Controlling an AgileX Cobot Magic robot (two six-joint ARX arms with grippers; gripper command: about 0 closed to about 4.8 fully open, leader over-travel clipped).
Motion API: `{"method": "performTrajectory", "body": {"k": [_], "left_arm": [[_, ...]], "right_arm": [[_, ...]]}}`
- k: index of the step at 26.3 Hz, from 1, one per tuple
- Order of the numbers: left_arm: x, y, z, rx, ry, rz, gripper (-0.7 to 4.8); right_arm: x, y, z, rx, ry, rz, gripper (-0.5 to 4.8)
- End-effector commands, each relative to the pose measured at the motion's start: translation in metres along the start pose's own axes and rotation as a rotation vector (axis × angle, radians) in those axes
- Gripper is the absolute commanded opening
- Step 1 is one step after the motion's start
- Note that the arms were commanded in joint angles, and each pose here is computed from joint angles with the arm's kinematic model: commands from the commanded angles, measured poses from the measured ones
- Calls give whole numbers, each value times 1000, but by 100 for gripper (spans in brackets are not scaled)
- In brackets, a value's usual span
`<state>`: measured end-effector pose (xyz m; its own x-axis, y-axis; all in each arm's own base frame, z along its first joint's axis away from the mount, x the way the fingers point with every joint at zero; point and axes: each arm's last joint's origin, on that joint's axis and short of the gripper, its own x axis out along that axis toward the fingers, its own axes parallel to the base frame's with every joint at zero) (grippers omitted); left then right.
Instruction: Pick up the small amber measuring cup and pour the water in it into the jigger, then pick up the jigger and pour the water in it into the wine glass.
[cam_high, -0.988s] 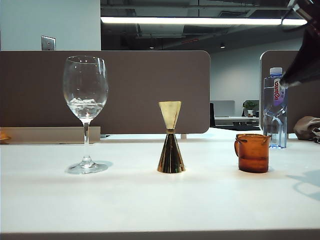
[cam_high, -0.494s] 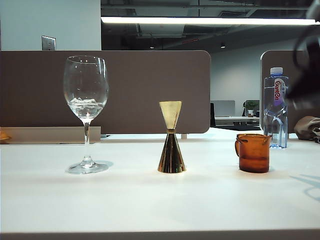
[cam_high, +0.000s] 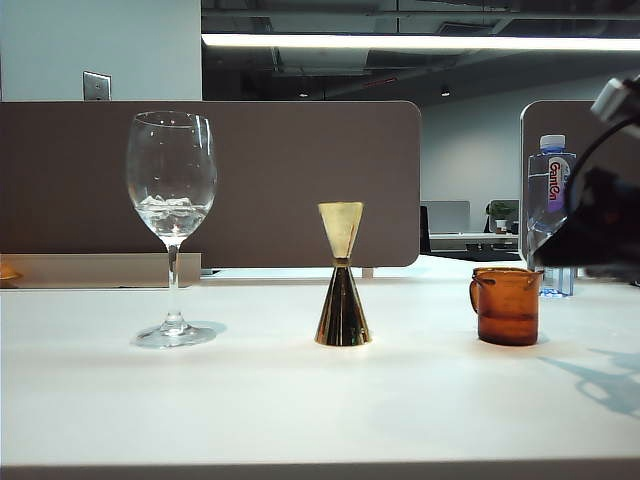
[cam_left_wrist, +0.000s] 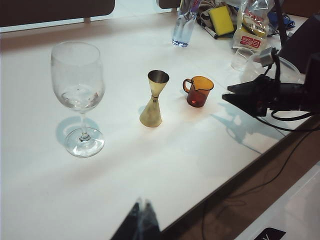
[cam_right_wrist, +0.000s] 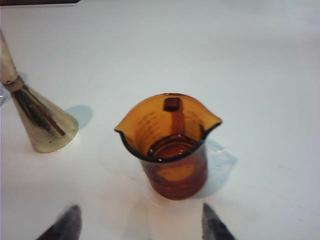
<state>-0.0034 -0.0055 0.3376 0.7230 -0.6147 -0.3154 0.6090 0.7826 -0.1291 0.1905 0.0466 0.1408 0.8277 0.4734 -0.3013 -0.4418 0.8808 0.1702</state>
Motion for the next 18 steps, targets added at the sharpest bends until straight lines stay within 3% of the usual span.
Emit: {"method": "performTrajectory", "body": {"k": [1,7,18], "left_arm": [[0,0,1,4,-12,0,-2],[0,0,1,4,-12,-1,-2],[0,0,1,4,-12,0,-2]], "right_arm": [[6,0,2,-19,-49,9,311],[16,-4,-7,-18,-50,-32,369],[43,-12,-8,-21,-60,-30,371]]}}
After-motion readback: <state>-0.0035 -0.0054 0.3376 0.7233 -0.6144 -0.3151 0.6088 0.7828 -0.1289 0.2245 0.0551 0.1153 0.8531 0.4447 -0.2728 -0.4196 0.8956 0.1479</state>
